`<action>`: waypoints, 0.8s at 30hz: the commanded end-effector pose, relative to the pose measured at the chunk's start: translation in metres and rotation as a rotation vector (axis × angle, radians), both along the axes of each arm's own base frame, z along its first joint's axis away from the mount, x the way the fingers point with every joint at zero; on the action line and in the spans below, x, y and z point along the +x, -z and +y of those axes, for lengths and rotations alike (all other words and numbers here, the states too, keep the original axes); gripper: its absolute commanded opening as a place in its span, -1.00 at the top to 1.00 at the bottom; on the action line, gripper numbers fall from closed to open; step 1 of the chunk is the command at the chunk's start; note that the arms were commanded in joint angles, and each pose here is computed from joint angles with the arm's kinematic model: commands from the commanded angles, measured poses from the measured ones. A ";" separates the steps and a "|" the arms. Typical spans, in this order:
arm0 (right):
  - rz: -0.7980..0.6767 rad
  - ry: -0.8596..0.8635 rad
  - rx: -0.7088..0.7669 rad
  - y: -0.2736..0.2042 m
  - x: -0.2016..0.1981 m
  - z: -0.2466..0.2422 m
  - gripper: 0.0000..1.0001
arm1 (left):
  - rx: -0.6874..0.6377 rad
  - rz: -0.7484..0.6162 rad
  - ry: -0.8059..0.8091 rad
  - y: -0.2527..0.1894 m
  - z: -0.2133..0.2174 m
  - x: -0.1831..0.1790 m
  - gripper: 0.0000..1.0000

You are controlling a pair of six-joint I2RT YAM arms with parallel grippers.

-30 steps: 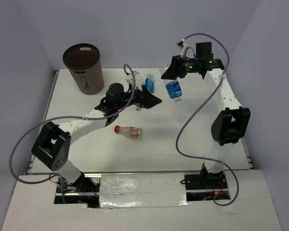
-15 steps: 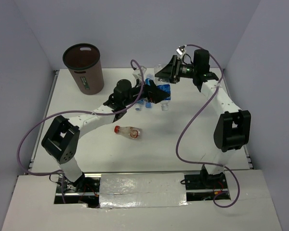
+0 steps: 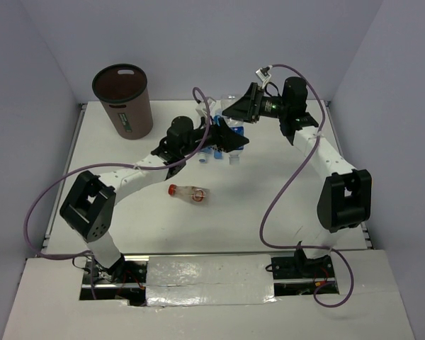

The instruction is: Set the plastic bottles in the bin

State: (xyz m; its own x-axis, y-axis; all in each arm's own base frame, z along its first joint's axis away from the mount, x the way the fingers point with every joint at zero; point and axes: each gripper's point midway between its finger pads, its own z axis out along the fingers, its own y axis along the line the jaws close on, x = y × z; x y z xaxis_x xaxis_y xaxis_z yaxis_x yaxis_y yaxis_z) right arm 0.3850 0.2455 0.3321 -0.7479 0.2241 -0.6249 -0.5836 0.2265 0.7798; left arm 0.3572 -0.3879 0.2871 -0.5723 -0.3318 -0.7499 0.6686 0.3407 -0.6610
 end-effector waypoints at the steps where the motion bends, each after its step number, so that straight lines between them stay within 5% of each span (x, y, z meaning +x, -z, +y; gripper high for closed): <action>1: -0.251 -0.019 -0.044 -0.044 -0.017 -0.003 -0.93 | 0.005 -0.032 -0.029 -0.020 0.020 0.004 0.48; 5: -0.399 0.015 -0.143 -0.049 -0.009 -0.019 -0.99 | 0.061 0.001 -0.105 -0.016 0.055 0.015 0.64; 12: -0.603 0.016 -0.324 -0.038 -0.017 -0.050 -0.99 | 0.072 0.002 -0.368 -0.046 0.184 0.070 0.71; 24: -0.524 0.001 -0.339 0.003 -0.039 -0.053 -0.99 | -0.002 0.023 -0.805 -0.100 0.355 0.168 0.50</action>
